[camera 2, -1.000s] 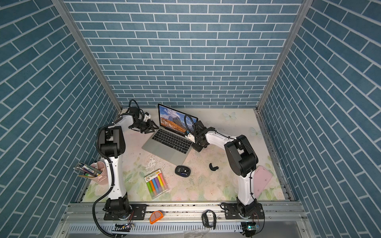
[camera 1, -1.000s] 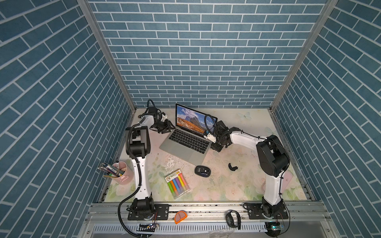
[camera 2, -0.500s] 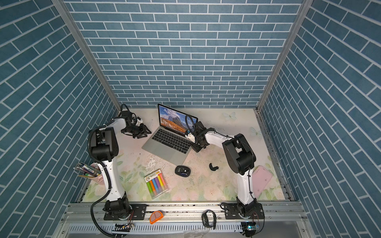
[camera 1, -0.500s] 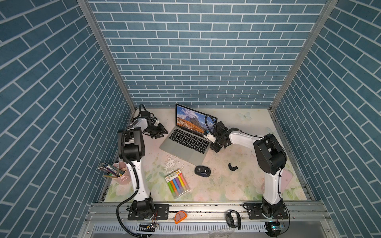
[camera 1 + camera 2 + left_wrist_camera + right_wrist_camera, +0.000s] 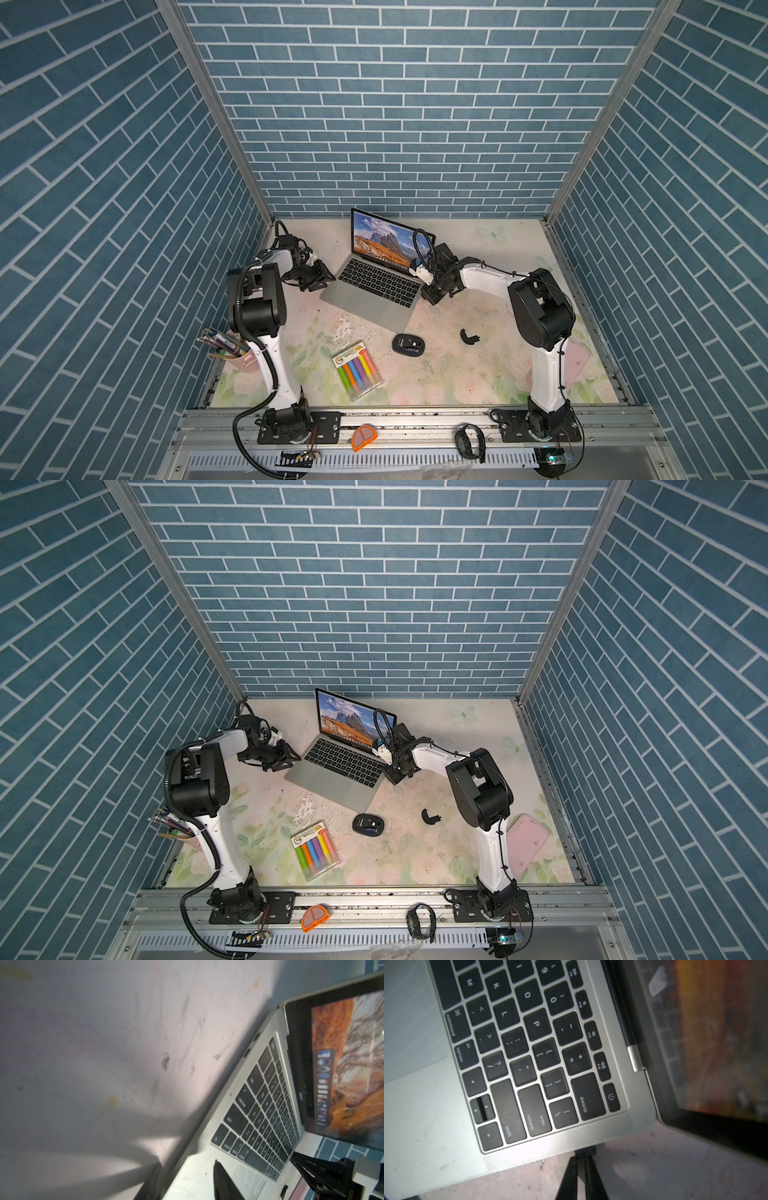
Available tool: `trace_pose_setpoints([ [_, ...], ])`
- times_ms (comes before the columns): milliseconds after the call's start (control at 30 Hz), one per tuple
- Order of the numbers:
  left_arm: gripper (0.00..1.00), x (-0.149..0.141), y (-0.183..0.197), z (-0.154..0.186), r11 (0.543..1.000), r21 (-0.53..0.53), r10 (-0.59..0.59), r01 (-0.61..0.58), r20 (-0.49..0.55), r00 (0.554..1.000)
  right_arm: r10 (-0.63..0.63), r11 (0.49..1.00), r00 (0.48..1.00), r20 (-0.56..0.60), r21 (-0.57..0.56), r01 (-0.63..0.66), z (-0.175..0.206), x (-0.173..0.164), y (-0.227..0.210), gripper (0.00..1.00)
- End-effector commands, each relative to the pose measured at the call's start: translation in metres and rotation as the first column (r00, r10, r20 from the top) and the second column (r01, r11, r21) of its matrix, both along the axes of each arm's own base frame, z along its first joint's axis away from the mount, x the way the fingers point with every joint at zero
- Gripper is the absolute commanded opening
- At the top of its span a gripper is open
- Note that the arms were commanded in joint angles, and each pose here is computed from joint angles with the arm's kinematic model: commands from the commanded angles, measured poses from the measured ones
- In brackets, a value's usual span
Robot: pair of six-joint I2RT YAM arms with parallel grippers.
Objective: Insert the wireless mouse receiver into the laptop
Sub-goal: Adjust the laptop at the center of the board.
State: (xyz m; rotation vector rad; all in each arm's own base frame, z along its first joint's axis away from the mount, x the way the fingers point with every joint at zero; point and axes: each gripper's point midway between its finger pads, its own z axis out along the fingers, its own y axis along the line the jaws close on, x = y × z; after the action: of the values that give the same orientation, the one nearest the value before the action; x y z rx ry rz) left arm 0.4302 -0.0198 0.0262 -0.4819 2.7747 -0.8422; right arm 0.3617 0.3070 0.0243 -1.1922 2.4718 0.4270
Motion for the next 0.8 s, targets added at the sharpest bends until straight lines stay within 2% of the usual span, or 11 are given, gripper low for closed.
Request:
trace_pose_setpoints([
  [0,0.42,-0.039,0.005,-0.034,0.999,0.040,0.030,-0.024,-0.150,0.988,-0.051,0.999,0.997,0.050,-0.006,0.051,-0.011,0.022,0.005,0.11],
  [200,0.41,-0.055,-0.003,-0.037,0.999,0.017,0.052,-0.050,-0.147,0.988,-0.061,0.997,0.994,0.093,-0.051,0.066,-0.011,0.031,-0.001,0.11],
  [367,0.41,-0.075,-0.024,-0.041,0.998,-0.012,0.051,-0.053,-0.140,0.989,-0.087,0.989,0.989,0.120,-0.111,0.101,-0.012,0.042,-0.010,0.11],
  [600,0.41,-0.102,-0.030,-0.040,0.997,0.028,0.071,-0.068,-0.124,0.990,-0.116,0.971,0.976,0.183,-0.184,0.150,-0.001,0.053,-0.026,0.10],
  [767,0.42,-0.106,-0.027,-0.034,0.996,0.051,0.085,-0.080,-0.103,0.991,-0.139,0.962,0.969,0.203,-0.206,0.181,0.016,0.049,-0.042,0.11],
])
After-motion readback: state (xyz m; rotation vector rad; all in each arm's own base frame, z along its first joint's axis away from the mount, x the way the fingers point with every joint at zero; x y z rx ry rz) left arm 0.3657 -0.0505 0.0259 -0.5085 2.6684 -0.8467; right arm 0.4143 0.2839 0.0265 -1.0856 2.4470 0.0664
